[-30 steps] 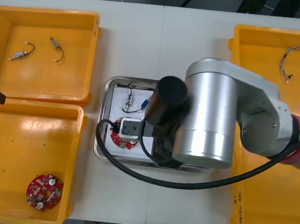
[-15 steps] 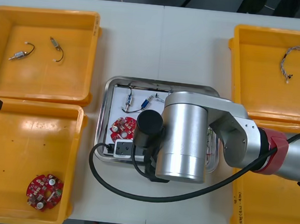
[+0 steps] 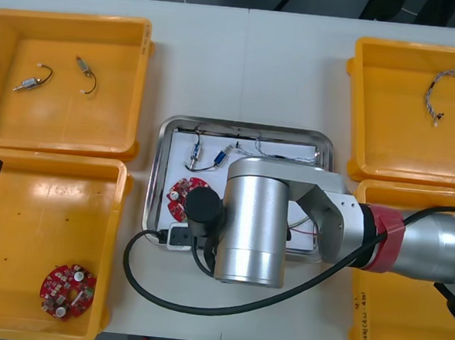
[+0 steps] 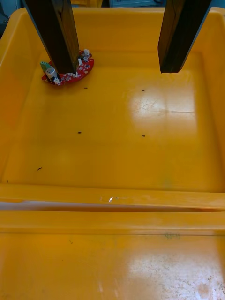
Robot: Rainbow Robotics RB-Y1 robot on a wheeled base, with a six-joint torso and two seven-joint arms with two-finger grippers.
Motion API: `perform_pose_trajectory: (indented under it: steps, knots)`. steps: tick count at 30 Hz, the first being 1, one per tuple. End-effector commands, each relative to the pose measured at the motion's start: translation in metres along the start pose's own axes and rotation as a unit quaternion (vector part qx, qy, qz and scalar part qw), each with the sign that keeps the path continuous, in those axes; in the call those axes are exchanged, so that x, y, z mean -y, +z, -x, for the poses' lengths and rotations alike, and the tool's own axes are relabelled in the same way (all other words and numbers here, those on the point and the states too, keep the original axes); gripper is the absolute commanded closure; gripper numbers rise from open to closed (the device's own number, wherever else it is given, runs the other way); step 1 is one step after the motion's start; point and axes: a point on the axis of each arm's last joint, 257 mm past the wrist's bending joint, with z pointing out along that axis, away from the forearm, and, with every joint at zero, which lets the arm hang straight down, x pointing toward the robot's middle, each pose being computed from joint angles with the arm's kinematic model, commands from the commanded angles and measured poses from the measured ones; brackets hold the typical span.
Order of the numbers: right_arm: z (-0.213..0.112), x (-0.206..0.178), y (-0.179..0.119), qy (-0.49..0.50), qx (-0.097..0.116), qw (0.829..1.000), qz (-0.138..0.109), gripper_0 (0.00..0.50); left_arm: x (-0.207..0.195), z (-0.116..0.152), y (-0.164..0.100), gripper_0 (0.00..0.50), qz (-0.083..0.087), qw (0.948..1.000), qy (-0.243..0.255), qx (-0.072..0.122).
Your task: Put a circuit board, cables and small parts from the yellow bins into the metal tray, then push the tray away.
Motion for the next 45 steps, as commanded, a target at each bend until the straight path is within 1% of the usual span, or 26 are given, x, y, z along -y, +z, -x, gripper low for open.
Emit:
perform_pose_trajectory:
  steps: [1,3,7,13,16,19,32,33,34,35,36,37,39,40,42,45]
  knots:
    - [0.018,-0.008,-0.003,-0.008,0.015,1.0,-0.004,0.0,-0.016,0.004,-0.015,0.0,0.026,0.9995,-0.001,0.015]
    - [0.016,-0.009,0.0,-0.007,0.013,1.0,-0.004,0.0,-0.016,0.004,-0.015,0.0,0.026,0.9995,-0.001,0.015]
    - [0.01,-0.009,0.006,-0.004,0.009,1.0,-0.013,0.0,-0.016,0.004,-0.015,0.0,0.026,0.9995,-0.001,0.015]
    - [0.007,-0.012,0.011,0.002,0.006,1.0,-0.014,0.0,-0.016,0.004,-0.015,0.0,0.026,0.9995,-0.001,0.015]
    - [0.003,-0.012,0.015,0.006,0.002,1.0,-0.014,0.0,-0.016,0.004,-0.015,0.0,0.026,0.9995,-0.001,0.015]
    - [-0.001,-0.011,0.02,0.003,-0.005,1.0,-0.023,0.0,-0.016,0.004,-0.015,0.0,0.026,0.9995,-0.001,0.015]
    - [0.002,-0.009,0.018,0.006,-0.002,1.0,-0.03,0.0,-0.016,0.004,-0.015,0.0,0.026,0.9995,-0.001,0.015]
    - [0.003,-0.009,0.017,0.005,0.0,0.999,-0.033,0.124,-0.016,0.004,-0.015,0.0,0.026,0.9995,-0.001,0.015]
    - [0.003,-0.01,0.017,0.005,0.0,0.999,-0.032,0.183,-0.016,0.004,-0.015,0.0,0.026,0.9995,-0.001,0.015]
    - [0.004,-0.009,0.016,0.005,0.001,0.999,-0.033,0.272,-0.016,0.004,-0.015,0.0,0.026,0.9995,-0.001,0.015]
    - [0.004,-0.009,0.016,0.005,0.002,0.999,-0.033,0.326,-0.016,0.004,-0.015,0.0,0.026,0.9995,-0.001,0.015]
    - [0.004,-0.009,0.016,0.006,0.002,0.999,-0.033,0.348,-0.016,0.004,-0.015,0.0,0.026,0.9995,-0.001,0.015]
    - [0.006,-0.007,0.014,0.005,0.006,0.999,-0.039,0.411,-0.016,0.004,-0.015,0.0,0.026,0.9995,-0.001,0.015]
    - [0.006,-0.007,0.014,0.004,0.006,0.999,-0.04,0.419,-0.016,0.004,-0.015,0.0,0.026,0.9995,-0.001,0.015]
    - [0.008,-0.007,0.012,0.003,0.009,0.999,-0.041,0.457,-0.016,0.004,-0.015,0.0,0.026,0.9995,-0.001,0.015]
    - [0.008,-0.005,0.011,0.002,0.009,0.999,-0.046,0.474,-0.016,0.004,-0.015,0.0,0.026,0.9995,-0.001,0.015]
